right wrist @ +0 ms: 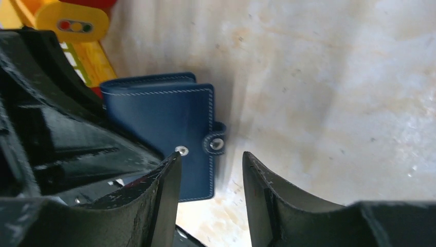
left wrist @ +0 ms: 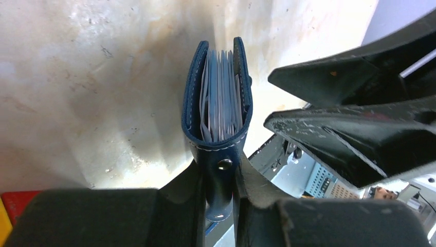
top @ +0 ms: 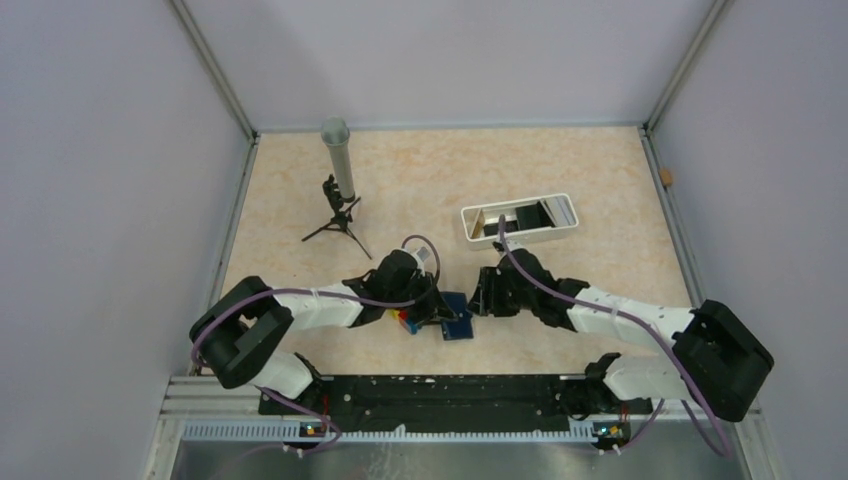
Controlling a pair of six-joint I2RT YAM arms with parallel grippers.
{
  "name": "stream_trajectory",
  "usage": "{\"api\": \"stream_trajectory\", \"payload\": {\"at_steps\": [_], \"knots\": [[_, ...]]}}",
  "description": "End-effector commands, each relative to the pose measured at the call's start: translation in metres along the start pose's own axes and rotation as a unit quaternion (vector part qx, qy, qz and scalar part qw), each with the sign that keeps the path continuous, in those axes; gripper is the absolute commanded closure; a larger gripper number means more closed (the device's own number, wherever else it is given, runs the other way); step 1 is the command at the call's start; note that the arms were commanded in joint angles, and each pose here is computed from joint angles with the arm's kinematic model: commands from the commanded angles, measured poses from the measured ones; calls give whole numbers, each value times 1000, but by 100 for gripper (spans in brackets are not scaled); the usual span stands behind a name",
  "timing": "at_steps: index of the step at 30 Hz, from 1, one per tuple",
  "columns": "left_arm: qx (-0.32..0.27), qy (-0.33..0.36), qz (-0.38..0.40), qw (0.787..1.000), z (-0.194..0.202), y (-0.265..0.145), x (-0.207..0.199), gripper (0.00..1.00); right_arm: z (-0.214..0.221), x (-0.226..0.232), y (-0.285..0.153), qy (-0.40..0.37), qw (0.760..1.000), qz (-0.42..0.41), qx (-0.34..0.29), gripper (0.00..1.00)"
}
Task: Put the credit cards into the card holder
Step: Close the card holder at the center of the board.
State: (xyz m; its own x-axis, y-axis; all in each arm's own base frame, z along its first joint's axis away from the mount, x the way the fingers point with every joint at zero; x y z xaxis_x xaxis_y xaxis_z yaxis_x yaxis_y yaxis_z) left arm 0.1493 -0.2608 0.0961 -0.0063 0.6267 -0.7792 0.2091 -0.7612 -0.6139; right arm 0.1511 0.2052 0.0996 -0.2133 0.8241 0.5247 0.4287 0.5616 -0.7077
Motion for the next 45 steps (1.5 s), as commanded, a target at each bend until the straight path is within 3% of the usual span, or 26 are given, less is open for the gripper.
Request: {"api": "stream_trajectory", "payload": {"at_steps": [1,8,23,30,45], "knots": [[-11,7,-57,998,-3,0,10,100,-21,22,6,-26,998,21,-47,55],[-6,25,-111,993,-7,-3,13,100,-21,24,16,-33,998,37,-43,55],[-2,25,-119,993,-8,-4,10,100,-12,44,33,-81,994,64,-29,58],[-5,28,-121,992,-8,-5,8,100,-11,35,31,-91,985,144,-27,68],[-6,31,-127,991,-10,-6,7,100,-9,42,22,-93,985,145,-32,79]]}}
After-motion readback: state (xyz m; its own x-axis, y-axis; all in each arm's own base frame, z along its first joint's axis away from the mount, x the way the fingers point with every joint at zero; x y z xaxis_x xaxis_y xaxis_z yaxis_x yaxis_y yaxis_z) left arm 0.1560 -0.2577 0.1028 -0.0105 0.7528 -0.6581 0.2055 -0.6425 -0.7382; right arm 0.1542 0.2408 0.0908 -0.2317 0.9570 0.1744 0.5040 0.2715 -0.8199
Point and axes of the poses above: each gripper's point midway between its finger pads, its own y axis out along the fingers, its own x axis along the line the jaws close on, z = x × y, the point moved 7 cm from there along -y, back along the fingers
